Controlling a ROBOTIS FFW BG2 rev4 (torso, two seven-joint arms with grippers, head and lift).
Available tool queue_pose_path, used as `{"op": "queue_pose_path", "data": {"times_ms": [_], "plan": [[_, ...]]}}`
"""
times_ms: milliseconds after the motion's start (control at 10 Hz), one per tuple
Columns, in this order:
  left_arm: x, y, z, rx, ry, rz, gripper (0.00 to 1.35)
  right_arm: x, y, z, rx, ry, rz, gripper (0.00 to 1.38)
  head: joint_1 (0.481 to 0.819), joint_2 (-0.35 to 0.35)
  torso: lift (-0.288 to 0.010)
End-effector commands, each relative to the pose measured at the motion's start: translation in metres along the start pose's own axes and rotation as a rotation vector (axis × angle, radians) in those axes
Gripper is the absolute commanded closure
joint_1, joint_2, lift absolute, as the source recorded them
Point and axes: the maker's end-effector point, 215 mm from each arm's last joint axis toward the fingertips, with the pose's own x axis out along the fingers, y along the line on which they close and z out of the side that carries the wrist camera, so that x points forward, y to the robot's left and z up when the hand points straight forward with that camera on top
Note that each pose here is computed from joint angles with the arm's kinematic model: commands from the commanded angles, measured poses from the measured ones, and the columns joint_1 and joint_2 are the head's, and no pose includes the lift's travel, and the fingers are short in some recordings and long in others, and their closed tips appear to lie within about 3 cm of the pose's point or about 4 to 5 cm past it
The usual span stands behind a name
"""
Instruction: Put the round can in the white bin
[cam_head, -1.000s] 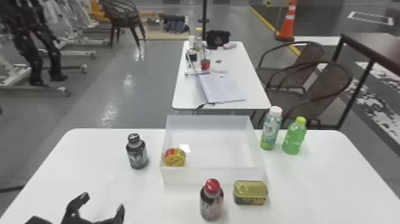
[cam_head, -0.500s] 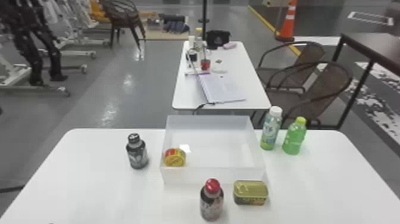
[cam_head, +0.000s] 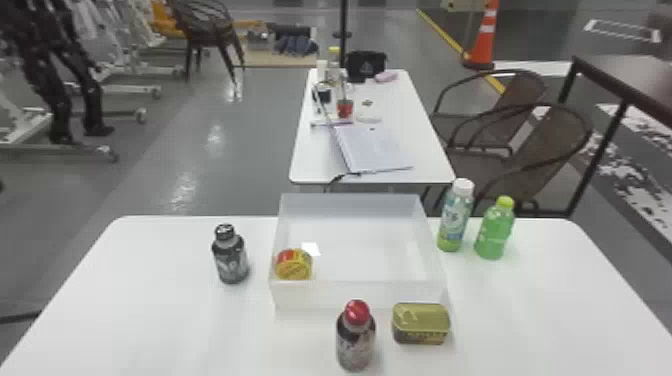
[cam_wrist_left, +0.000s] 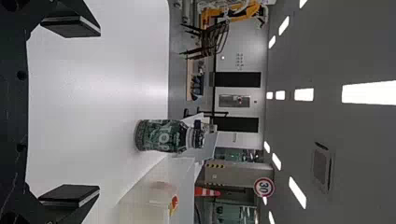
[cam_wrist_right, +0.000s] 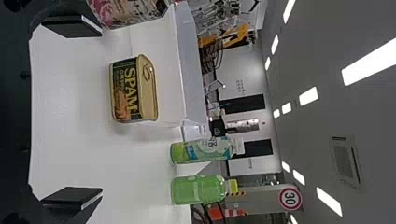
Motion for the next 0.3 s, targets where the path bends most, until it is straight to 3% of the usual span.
{"op": "queue_pose_path", "data": {"times_ms": [0, 200], "plan": [[0.0016, -0.0033, -0.0027, -0.02, 0.004, -0.001, 0.12, -0.0006, -0.0007, 0.0002, -0.001, 0.0, -0.002, 0.09, 0.549, 0.0, -0.1], [0.0041, -0.0088, -0.0045, -0.026, 0.007, -0.009, 0.12, -0.0004, -0.0005, 0.0009, -0.004, -0.001, -0.002, 0.09, 0.549, 0.0, -0.1]]}}
